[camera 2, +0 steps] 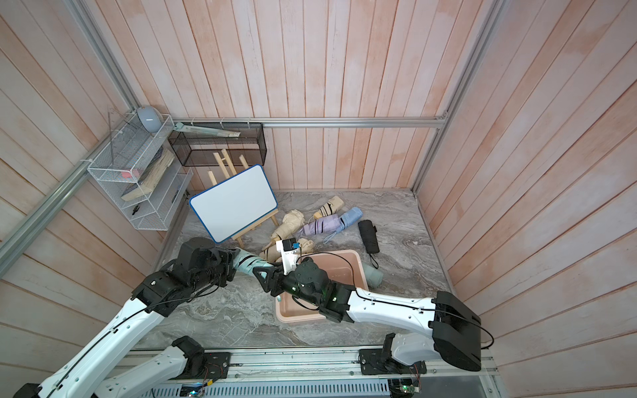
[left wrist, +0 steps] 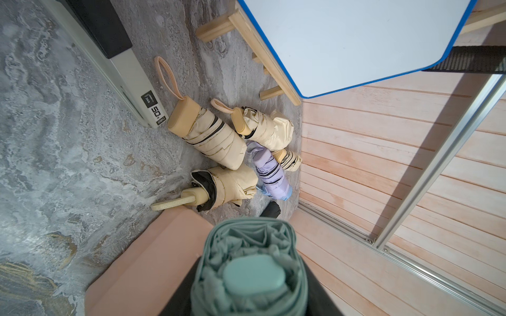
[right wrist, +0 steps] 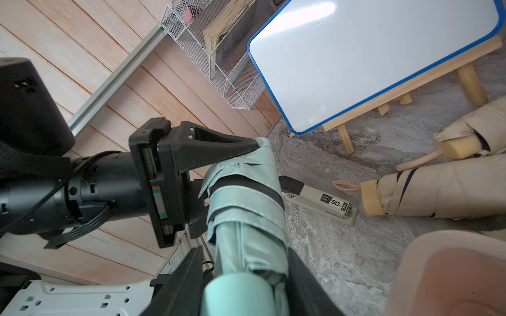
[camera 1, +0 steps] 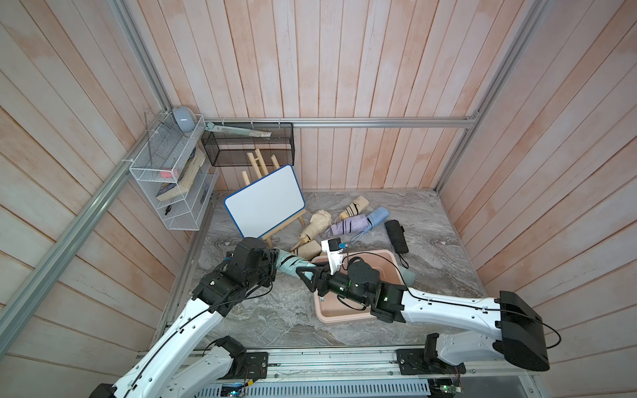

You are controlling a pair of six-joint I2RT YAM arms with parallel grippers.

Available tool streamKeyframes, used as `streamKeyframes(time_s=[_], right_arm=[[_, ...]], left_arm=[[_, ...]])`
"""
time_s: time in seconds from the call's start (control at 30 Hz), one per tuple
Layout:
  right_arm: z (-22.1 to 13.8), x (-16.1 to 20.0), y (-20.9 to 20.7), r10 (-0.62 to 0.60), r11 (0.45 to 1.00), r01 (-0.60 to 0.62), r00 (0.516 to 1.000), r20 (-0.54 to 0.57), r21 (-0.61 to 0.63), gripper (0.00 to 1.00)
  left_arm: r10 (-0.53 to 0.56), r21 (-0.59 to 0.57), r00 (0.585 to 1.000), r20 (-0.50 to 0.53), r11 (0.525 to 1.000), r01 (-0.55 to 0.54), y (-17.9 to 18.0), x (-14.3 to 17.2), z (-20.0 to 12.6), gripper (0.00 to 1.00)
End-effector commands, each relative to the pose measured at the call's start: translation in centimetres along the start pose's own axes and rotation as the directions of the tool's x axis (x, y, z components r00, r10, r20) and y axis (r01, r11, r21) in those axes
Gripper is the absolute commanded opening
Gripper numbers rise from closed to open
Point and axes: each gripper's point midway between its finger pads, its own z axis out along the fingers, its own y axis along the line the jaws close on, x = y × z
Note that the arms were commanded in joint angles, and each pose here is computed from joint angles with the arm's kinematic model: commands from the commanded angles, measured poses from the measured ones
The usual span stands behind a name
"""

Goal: Put the umbrella into the storage box
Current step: Pick up the umbrella from the center of the board.

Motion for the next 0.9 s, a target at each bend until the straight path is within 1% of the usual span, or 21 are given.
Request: streamKeyframes(time_s=[0.0, 0.1, 0.2, 0.23, 0.27, 0.3, 0.37, 0.4, 0.43, 0.47, 0.53, 0.63, 0.67, 0.7, 0.73, 0.77, 0.8, 0.83, 0.87], right_arm=[[0.4, -0.6, 0.2, 0.029, 0.999, -0.029, 1.000, 0.010, -0.034, 0.44], [0.3, -0.7, 0.1, 0.045, 0.998, -0.045, 0.999, 0.011, -0.052, 0.36], [0.4, -0.5, 0.2, 0.047, 0.997, -0.047, 0.999, 0.001, -0.065, 0.24], [0.4, -0.5, 0.3, 0.045, 0.997, -0.045, 0.999, 0.002, -0.069, 0.20], [0.4, -0.4, 0.2, 0.045, 0.996, -0.045, 0.999, 0.002, -0.071, 0.14], [0.3, -0.4, 0.3, 0.044, 0.996, -0.044, 0.999, 0.003, -0.074, 0.09], [0.3, -0.4, 0.2, 0.046, 0.996, -0.045, 0.999, 0.005, -0.078, 0.04], [0.3, -0.4, 0.2, 0.043, 0.996, -0.043, 0.999, 0.005, -0.079, 0.02], [0.3, -0.5, 0.2, 0.041, 0.996, -0.040, 0.999, 0.008, -0.081, 0.00], [0.4, -0.6, 0.1, 0.040, 0.996, -0.039, 0.999, 0.010, -0.078, 0.00], [0.4, -0.8, -0.1, 0.046, 0.996, -0.045, 0.999, 0.014, -0.077, 0.00], [0.3, -1.5, -1.0, 0.071, 0.996, -0.070, 0.997, 0.023, -0.062, 0.00], [0.1, -1.9, -1.5, 0.081, 0.995, -0.079, 0.996, 0.029, -0.060, 0.00], [-0.2, -2.2, -1.9, 0.087, 0.995, -0.085, 0.996, 0.035, -0.056, 0.00], [-0.4, -2.5, -2.3, 0.092, 0.995, -0.090, 0.995, 0.041, -0.051, 0.00], [-0.8, -2.8, -2.9, 0.100, 0.994, -0.098, 0.994, 0.041, -0.042, 0.00], [-1.1, -3.1, -3.5, 0.114, 0.993, -0.113, 0.993, 0.039, -0.033, 0.00], [-1.4, -3.3, -3.9, 0.121, 0.992, -0.120, 0.992, 0.033, -0.030, 0.00], [-1.9, -3.6, -4.3, 0.118, 0.993, -0.118, 0.993, 0.023, -0.024, 0.00]], left_arm=[[-0.018, 0.062, 1.000, -0.021, 0.998, 0.020, -1.4, 0.3, -0.5, 0.17], [-0.020, 0.063, 1.000, -0.022, 0.998, 0.021, -1.4, 0.3, -0.4, 0.19], [-0.014, 0.073, 0.999, -0.029, 0.997, 0.016, -1.5, 0.4, -0.3, 0.32], [-0.010, 0.079, 1.000, -0.030, 0.997, 0.013, -1.6, 0.4, -0.3, 0.39], [-0.004, 0.089, 1.000, -0.031, 0.996, 0.006, -1.6, 0.5, -0.2, 0.49], [0.006, 0.098, 1.000, -0.030, 0.995, -0.003, -1.6, 0.4, -0.2, 0.61], [0.029, 0.107, 0.999, -0.023, 0.994, -0.027, -1.5, 0.3, -0.1, 0.83], [0.040, 0.104, 0.999, -0.017, 0.994, -0.038, -1.3, 0.2, -0.1, 0.91], [0.049, 0.104, 0.999, -0.008, 0.993, -0.048, -1.2, 0.0, -0.1, 0.96], [0.065, 0.106, 0.998, 0.001, 0.992, -0.064, -1.1, -0.1, -0.1, 1.00], [0.105, 0.120, 0.994, 0.025, 0.987, -0.107, -1.5, -0.4, -0.6, 1.00], [0.218, 0.134, 0.970, 0.107, 0.964, -0.231, -2.5, -1.5, -2.0, 1.00], [0.271, 0.140, 0.951, 0.150, 0.946, -0.292, -3.2, -2.1, -2.7, 1.00], [0.334, 0.138, 0.922, 0.198, 0.921, -0.363, -3.7, -2.7, -3.4, 1.00], [0.387, 0.130, 0.889, 0.246, 0.895, -0.426, -4.1, -3.3, -4.0, 1.00], [0.451, 0.124, 0.840, 0.302, 0.855, -0.504, -4.8, -3.9, -4.8, 1.00], [0.522, 0.130, 0.774, 0.358, 0.793, -0.595, -5.7, -4.2, -5.7, 1.00], [0.584, 0.147, 0.700, 0.411, 0.716, -0.683, -6.9, -4.1, -6.5, 1.00], [0.641, 0.167, 0.609, 0.467, 0.612, -0.773, -8.1, -3.6, -7.5, 1.00]])
